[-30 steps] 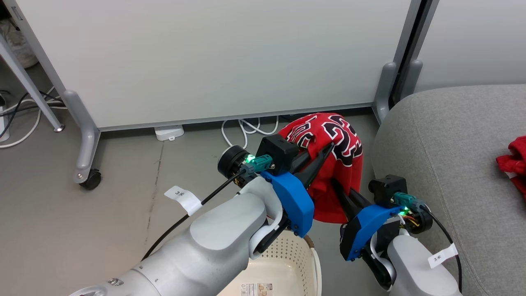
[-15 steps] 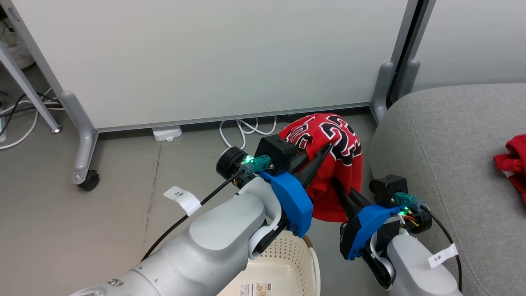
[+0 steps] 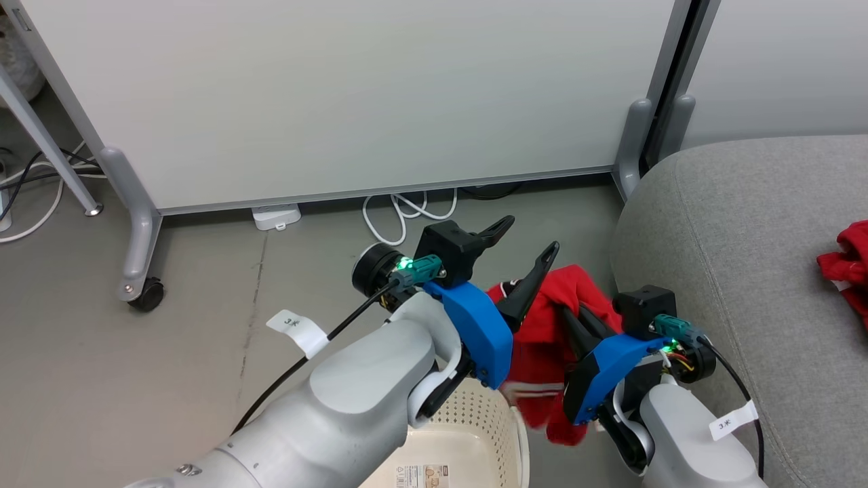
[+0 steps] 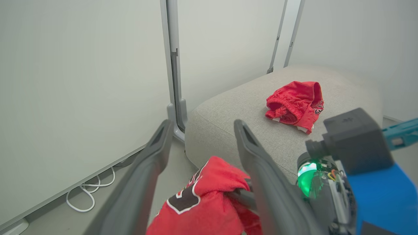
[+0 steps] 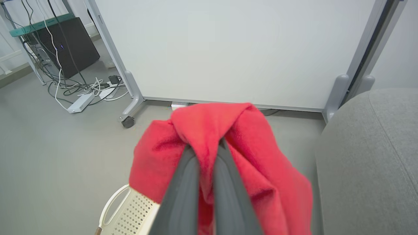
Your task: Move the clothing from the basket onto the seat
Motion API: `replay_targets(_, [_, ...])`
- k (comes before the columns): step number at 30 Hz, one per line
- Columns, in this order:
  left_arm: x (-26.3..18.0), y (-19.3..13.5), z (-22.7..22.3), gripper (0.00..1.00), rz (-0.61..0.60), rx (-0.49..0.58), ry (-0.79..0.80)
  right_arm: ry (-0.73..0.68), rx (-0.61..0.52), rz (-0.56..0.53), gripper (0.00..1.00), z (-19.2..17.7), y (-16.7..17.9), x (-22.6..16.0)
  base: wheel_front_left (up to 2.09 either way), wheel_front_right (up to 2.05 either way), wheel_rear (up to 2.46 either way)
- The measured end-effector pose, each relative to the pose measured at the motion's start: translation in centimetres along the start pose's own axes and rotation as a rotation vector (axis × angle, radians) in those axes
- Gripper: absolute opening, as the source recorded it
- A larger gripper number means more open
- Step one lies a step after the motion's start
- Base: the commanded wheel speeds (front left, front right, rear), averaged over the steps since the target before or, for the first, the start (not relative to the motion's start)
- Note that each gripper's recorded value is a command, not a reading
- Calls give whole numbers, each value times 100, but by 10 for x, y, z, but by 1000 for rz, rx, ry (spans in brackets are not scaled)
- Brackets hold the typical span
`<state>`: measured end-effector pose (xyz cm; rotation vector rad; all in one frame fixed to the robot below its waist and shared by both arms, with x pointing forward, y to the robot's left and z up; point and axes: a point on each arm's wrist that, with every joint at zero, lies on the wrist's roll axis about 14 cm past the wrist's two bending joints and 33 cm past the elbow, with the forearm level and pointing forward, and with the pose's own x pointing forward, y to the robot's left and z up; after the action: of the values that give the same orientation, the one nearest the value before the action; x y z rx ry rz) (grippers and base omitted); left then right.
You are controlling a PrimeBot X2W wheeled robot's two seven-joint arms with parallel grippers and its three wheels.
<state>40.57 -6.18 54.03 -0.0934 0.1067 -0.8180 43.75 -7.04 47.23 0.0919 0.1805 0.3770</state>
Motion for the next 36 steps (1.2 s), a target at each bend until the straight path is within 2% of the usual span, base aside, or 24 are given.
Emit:
replay_targets(12, [-18, 13, -6, 100, 68, -56, -70, -20, 8, -15, 0, 4, -5, 2, 0, 0, 0])
replay_targets(23, [-58, 42, -26, 100, 205, -92, -121, -39, 14, -19, 0, 7, -6, 4, 0, 0, 0])
replay_targets(36, [-104, 65, -42, 100, 351, -65, -141, -56, 8, -21, 0, 11, -5, 1, 0, 0, 0])
